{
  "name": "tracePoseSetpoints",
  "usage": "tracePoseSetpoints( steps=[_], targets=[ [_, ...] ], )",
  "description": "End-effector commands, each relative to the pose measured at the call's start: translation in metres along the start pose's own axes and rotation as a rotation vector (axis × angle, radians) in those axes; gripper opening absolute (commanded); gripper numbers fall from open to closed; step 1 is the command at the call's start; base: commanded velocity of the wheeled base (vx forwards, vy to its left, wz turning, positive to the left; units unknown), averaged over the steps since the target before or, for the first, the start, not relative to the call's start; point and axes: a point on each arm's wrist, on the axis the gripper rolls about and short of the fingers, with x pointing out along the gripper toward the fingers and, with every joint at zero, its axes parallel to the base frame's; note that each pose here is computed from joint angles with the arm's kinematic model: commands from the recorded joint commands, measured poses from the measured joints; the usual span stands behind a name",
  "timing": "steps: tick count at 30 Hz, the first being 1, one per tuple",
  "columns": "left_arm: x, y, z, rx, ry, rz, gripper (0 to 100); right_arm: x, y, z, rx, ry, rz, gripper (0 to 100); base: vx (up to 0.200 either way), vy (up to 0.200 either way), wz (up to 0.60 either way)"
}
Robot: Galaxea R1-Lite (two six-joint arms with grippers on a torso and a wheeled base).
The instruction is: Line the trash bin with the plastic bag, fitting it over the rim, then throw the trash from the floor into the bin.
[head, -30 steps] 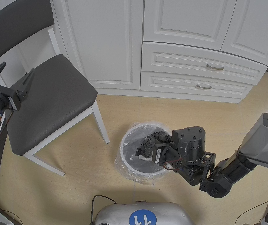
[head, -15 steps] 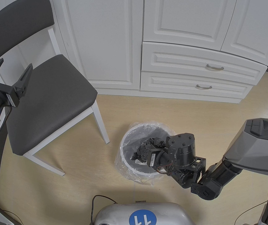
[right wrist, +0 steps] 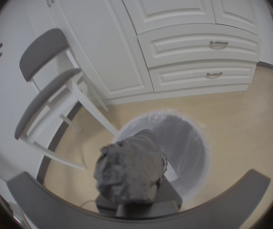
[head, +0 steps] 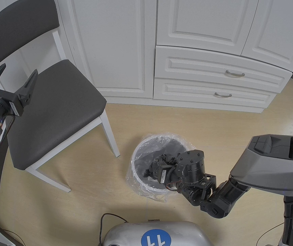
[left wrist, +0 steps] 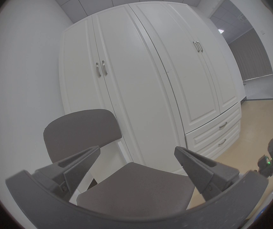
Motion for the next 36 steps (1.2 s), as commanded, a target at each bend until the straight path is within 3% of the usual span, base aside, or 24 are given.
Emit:
tracePoseSetpoints(
  steps=[1, 11, 16, 23, 24, 30, 36],
  targets=[
    [-0.001, -0.001, -0.002, 0.004, 0.009, -0.008, 100, 0.001, -0.006, -0.013, -0.051, 0.086, -0.037, 0, 0.000, 0.000, 0.00],
    [-0.006, -0.003, -0.005, 0.003, 0.016, -0.017, 100, 0.012, 0.000, -0.009, 0.004, 0.019, -0.025, 0, 0.000, 0.000, 0.00],
    [-0.012, -0.005, -0.006, 0.004, -0.030, -0.093, 100, 0.027, 0.000, -0.013, 0.048, -0.064, -0.020, 0, 0.000, 0.000, 0.00],
    [-0.012, -0.006, -0.008, 0.004, -0.034, -0.117, 100, 0.022, -0.011, -0.023, -0.011, 0.019, -0.066, 0, 0.000, 0.000, 0.00],
    [-0.011, -0.007, -0.009, 0.004, -0.030, -0.120, 100, 0.017, -0.012, -0.022, -0.046, 0.069, -0.083, 0, 0.000, 0.000, 0.00],
    [-0.012, -0.007, -0.009, 0.022, -0.031, -0.119, 100, 0.026, -0.011, -0.028, -0.030, 0.072, -0.083, 0, 0.000, 0.000, 0.00],
    [-0.012, -0.006, -0.008, 0.016, -0.037, -0.118, 100, 0.049, -0.006, -0.028, 0.067, -0.050, -0.081, 0, 0.000, 0.000, 0.00]
  ],
)
